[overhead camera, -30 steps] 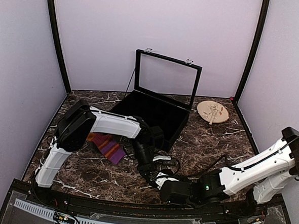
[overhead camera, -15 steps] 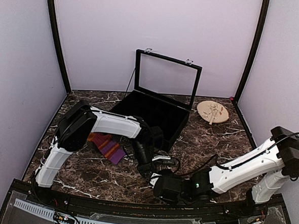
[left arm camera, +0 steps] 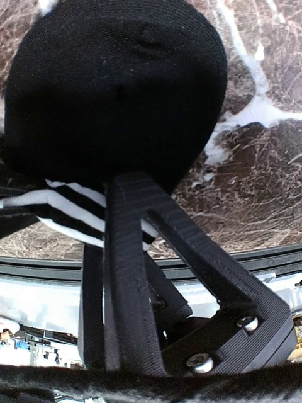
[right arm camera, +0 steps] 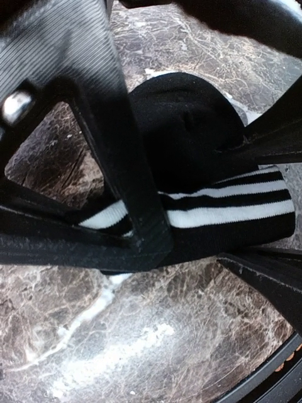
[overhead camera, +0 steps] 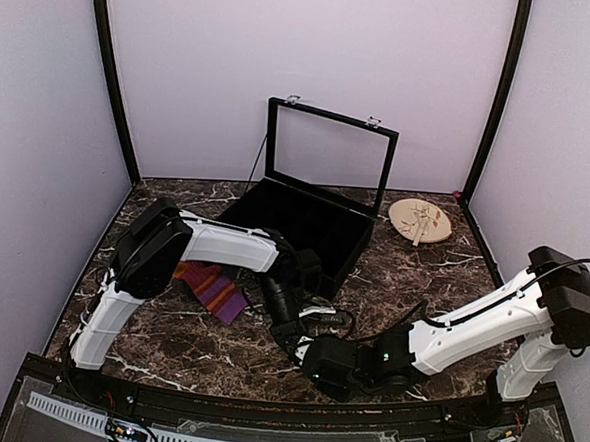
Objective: Roll the socks
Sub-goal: Roll the sock at the center of the board.
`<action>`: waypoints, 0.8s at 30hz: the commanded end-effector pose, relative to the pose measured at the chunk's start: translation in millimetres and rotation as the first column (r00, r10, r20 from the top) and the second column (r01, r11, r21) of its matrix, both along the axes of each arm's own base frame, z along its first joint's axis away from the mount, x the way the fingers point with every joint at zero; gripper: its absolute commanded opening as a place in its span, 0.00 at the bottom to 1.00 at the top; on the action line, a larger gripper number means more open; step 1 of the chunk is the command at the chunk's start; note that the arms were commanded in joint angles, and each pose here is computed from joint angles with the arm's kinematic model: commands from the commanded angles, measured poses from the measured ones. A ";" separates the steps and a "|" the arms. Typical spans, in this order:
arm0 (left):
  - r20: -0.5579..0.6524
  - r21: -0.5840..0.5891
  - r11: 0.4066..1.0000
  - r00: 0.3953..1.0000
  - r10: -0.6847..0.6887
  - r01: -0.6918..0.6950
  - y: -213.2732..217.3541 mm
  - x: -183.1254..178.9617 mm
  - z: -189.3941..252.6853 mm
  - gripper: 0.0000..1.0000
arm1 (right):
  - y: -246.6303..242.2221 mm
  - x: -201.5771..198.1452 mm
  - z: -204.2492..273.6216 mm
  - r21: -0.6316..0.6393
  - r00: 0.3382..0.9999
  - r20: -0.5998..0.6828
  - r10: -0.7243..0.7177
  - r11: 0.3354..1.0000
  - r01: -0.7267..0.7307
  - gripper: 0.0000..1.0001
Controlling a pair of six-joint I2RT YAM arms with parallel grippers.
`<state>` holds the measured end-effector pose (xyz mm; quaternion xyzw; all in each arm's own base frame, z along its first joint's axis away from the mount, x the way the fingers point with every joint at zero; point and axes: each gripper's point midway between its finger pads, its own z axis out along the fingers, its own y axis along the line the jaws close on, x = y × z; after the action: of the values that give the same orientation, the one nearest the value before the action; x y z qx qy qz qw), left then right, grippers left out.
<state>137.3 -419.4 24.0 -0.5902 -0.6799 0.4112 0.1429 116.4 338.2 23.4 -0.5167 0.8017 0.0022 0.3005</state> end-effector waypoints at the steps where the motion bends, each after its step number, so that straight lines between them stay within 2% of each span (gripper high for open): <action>1: 0.018 0.063 0.998 1.000 -0.023 0.022 10.5 0.4 -14.9 0.05 | -5.1 2.2 -12.9 -0.020 0.999 -0.047 -0.020 1.000 0.019 0.41; 7: 0.019 0.064 0.998 1.000 -0.018 0.017 10.3 1.9 -14.4 0.06 | -11.3 3.6 -23.0 -0.040 0.993 -0.106 -0.044 0.998 0.040 0.31; 12: 0.026 0.071 0.997 1.000 -0.003 0.001 9.5 6.3 -14.2 0.06 | -15.2 0.7 -28.0 -0.049 0.989 -0.141 -0.053 0.998 0.047 0.18; 14: 0.030 0.081 0.997 1.000 0.010 -0.012 9.2 8.9 -15.1 0.08 | -16.8 0.4 -29.3 -0.050 0.987 -0.149 -0.061 0.997 0.054 0.15; 18: 0.071 0.117 0.992 0.996 0.046 -0.054 8.8 20.3 -20.7 0.15 | -17.8 -0.1 -30.1 -0.049 0.985 -0.156 -0.068 0.997 0.061 0.12; 22: 0.087 0.141 0.986 0.993 0.079 -0.090 9.9 28.1 -23.2 0.33 | -17.1 0.6 -30.1 -0.046 0.984 -0.162 -0.072 0.997 0.065 0.09; 24: 0.087 0.147 0.984 0.992 0.090 -0.102 10.2 30.2 -23.7 0.36 | -16.0 1.2 -29.3 -0.040 0.984 -0.163 -0.074 0.997 0.069 0.09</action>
<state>144.7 -419.4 29.0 -0.5568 -0.7082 0.4042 0.1582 117.0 345.7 17.4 -0.4931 0.8269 0.0558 0.2645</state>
